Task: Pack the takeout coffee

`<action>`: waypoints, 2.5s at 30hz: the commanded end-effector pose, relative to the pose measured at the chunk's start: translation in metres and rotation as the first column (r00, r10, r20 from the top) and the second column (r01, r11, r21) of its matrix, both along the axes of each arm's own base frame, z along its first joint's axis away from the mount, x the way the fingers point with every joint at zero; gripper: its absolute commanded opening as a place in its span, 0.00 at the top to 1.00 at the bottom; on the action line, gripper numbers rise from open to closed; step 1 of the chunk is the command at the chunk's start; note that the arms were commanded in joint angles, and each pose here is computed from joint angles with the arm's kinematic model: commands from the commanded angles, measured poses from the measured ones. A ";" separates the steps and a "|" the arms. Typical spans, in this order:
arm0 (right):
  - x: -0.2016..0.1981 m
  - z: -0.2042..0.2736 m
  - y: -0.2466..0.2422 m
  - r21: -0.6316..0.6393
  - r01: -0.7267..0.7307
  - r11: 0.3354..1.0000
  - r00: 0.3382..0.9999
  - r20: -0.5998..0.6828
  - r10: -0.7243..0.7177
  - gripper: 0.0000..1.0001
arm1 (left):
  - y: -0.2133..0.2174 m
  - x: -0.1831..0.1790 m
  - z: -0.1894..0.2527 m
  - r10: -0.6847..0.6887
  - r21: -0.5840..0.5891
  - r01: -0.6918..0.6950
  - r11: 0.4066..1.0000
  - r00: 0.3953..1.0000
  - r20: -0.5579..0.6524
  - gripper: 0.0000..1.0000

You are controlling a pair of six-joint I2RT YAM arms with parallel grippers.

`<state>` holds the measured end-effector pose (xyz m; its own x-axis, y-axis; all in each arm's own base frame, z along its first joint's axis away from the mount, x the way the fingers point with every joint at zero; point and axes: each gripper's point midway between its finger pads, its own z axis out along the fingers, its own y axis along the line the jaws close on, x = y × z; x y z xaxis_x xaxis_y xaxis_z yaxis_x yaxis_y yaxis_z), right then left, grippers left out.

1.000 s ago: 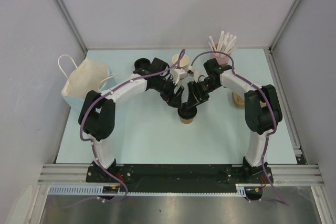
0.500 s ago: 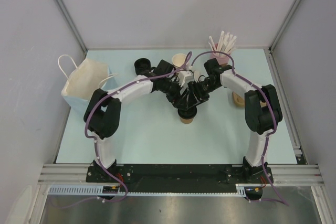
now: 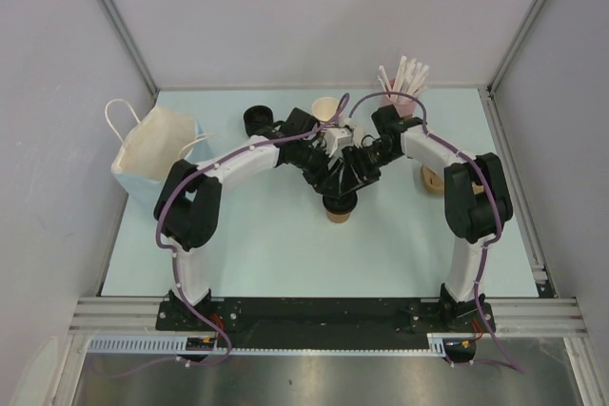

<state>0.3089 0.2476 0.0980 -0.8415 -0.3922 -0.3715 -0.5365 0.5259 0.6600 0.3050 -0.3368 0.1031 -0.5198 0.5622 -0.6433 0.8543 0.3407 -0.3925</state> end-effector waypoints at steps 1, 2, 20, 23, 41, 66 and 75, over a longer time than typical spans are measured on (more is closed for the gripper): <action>0.020 0.003 -0.016 -0.010 0.028 1.000 0.997 0.067 -0.027 0.40 | 0.005 0.013 -0.026 0.002 0.089 -0.005 0.996 0.999 0.036 0.31; 0.022 0.007 -0.018 0.003 0.033 0.999 0.997 0.070 -0.033 0.38 | 0.007 0.013 -0.028 0.006 0.102 -0.010 0.995 0.999 0.037 0.31; 0.017 0.045 -0.018 0.207 0.033 0.978 0.999 0.003 -0.034 0.33 | 0.014 0.012 -0.047 -0.004 0.213 -0.014 0.977 0.997 0.082 0.43; 0.019 0.038 -0.020 0.223 0.055 0.973 0.998 -0.044 -0.046 0.41 | 0.015 0.012 -0.047 -0.008 0.223 -0.012 0.975 0.996 0.092 0.44; 0.019 0.006 -0.026 0.145 0.073 0.987 0.994 -0.091 -0.061 0.55 | 0.019 0.009 -0.047 -0.020 0.251 -0.007 0.968 0.994 0.106 0.45; 0.022 -0.022 -0.022 -0.081 0.051 0.995 0.999 0.012 -0.050 0.73 | 0.035 0.002 -0.057 -0.026 0.308 -0.011 0.951 0.993 0.115 0.52; -0.003 0.026 -0.030 0.094 -0.026 0.995 0.999 -0.033 0.029 0.58 | 0.036 0.001 -0.057 -0.019 0.301 -0.016 0.954 0.993 0.114 0.53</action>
<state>0.3241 0.2189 0.1063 -0.8637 -0.3528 -0.3599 -0.5007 0.5194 0.6925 0.3141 -0.3452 0.1078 -0.4119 0.6071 -0.6796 0.9062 0.3515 -0.2352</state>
